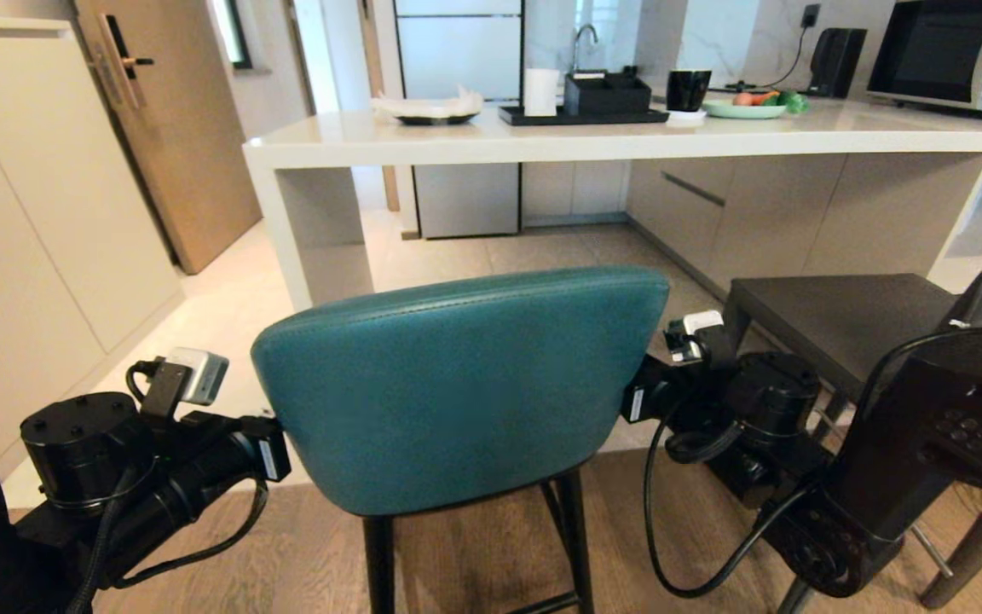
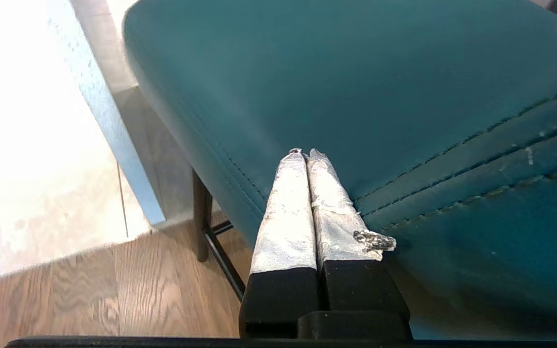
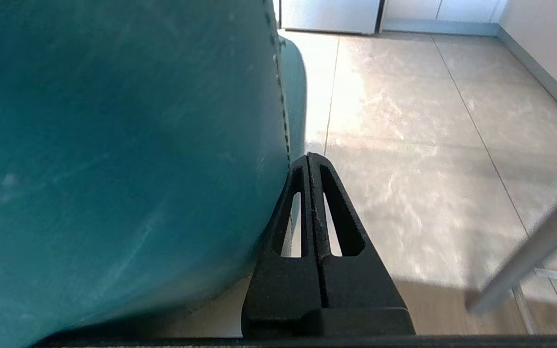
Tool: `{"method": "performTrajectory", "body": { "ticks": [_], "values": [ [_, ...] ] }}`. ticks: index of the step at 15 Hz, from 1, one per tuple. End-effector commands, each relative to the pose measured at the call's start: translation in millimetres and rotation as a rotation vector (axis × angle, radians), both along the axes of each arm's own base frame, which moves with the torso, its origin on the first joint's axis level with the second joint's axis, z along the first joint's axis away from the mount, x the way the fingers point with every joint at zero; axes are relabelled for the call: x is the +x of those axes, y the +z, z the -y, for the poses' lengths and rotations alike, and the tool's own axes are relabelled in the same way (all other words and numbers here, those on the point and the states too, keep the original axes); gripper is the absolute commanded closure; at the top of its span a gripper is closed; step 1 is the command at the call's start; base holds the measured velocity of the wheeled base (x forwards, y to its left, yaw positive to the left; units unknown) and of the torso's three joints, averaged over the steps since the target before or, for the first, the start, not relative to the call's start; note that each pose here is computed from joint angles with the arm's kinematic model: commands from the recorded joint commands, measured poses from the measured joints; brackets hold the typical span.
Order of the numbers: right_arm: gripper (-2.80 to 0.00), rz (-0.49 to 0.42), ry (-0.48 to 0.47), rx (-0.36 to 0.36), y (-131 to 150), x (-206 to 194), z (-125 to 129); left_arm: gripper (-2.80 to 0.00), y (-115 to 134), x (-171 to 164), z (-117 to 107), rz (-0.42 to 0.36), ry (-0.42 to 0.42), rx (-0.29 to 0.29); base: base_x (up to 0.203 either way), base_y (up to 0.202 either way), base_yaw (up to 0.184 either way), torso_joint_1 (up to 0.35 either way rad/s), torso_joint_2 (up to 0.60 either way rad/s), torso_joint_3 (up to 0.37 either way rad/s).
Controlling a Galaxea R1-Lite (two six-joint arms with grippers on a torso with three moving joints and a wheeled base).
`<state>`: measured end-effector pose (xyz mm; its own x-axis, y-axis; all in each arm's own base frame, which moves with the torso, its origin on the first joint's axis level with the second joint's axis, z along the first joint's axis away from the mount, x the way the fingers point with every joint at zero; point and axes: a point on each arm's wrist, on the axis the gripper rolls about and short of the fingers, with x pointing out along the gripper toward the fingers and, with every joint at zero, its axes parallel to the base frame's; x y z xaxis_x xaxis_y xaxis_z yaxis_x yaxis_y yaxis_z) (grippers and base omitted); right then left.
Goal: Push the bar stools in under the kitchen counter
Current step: Pull the blue chair out from under the dining table
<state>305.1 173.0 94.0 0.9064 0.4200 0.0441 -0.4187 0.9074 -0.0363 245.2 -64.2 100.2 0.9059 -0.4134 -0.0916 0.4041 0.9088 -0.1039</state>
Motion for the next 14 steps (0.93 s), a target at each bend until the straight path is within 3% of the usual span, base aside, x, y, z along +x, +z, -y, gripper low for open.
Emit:
{"method": "performTrajectory", "body": {
  "ticks": [1, 5, 14],
  "values": [
    [0.0, 0.013, 0.106, 0.006, 6.6, -26.2, -25.8, 0.0, -0.1, 8.7, -0.5, 0.014, 0.049, 0.002, -0.197, 0.0, -0.002, 0.002, 0.0, -0.002],
    [0.0, 0.015, 0.12, 0.009, 8.0, -29.4, -29.1, 0.0, 1.2, 11.9, -0.4, 0.029, 0.076, 0.013, -0.155, 0.0, -0.001, -0.003, 0.0, 0.005],
    [0.0, 0.002, 0.229, -0.001, 9.0, -60.8, -51.0, 0.0, -1.3, 26.1, -6.1, 0.041, 0.159, 0.026, 0.0, 0.0, 0.0, 0.0, 0.0, 0.0]
  ]
}}
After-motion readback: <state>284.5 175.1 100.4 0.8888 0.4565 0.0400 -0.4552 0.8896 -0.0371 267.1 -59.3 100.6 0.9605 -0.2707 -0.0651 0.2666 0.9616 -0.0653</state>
